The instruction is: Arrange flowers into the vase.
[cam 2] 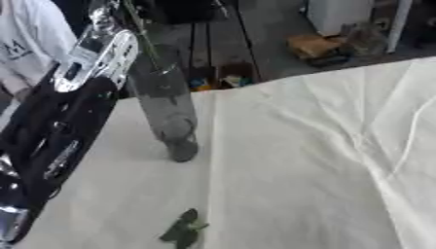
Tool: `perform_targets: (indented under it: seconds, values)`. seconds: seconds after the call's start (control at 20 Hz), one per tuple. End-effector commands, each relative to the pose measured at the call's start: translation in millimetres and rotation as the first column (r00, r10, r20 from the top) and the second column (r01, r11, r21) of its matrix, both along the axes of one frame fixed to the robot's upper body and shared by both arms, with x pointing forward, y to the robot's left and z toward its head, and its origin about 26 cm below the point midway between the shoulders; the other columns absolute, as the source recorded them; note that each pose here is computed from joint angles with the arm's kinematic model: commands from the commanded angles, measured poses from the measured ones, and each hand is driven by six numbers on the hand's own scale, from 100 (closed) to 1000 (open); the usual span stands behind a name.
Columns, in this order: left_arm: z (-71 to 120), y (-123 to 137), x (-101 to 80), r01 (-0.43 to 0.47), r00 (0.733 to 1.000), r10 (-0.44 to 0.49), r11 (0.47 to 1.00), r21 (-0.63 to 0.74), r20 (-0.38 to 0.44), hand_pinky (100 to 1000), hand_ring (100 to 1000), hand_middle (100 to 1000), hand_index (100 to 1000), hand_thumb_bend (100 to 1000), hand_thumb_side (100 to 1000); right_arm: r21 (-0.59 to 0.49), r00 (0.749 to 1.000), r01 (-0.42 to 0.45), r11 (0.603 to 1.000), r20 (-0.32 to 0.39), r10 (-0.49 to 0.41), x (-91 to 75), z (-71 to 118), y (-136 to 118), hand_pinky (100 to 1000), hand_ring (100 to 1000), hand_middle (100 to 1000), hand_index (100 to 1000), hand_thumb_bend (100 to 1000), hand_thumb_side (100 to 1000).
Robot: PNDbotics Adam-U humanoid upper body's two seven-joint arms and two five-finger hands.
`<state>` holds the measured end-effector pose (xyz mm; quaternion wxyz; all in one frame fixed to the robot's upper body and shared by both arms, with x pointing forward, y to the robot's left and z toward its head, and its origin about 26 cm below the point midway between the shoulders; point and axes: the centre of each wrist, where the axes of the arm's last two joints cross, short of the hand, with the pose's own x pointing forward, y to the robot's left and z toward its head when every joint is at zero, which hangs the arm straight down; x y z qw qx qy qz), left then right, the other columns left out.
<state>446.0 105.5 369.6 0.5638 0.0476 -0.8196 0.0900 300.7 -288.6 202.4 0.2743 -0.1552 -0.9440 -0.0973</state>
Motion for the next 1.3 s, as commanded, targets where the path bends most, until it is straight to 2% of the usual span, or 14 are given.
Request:
perform_targets:
  seconds: [0.05, 0.9, 1.3]
  values:
    - [13.5, 4, -4.8, -0.223, 0.967, 0.228, 0.973, 0.058, -0.117, 397, 365, 354, 100, 100, 739, -0.008, 1.000, -0.004, 1.000, 0.023, 0.004, -2.6, 6.7, 0, 777, 624, 469, 836, 100, 941]
    - [0.1, 3, 0.1, -0.185, 0.962, 0.202, 0.977, 0.105, -0.185, 433, 376, 356, 100, 100, 802, -0.004, 1.000, -0.004, 1.000, 0.020, 0.004, -2.4, 6.8, 1, 777, 625, 469, 836, 100, 941]
    - [-1.9, 4, 1.2, -0.173, 0.962, 0.197, 0.976, 0.131, -0.191, 448, 388, 367, 100, 100, 815, 0.002, 1.000, 0.003, 1.000, 0.015, -0.003, -2.7, 6.0, 0, 778, 626, 467, 836, 100, 941]
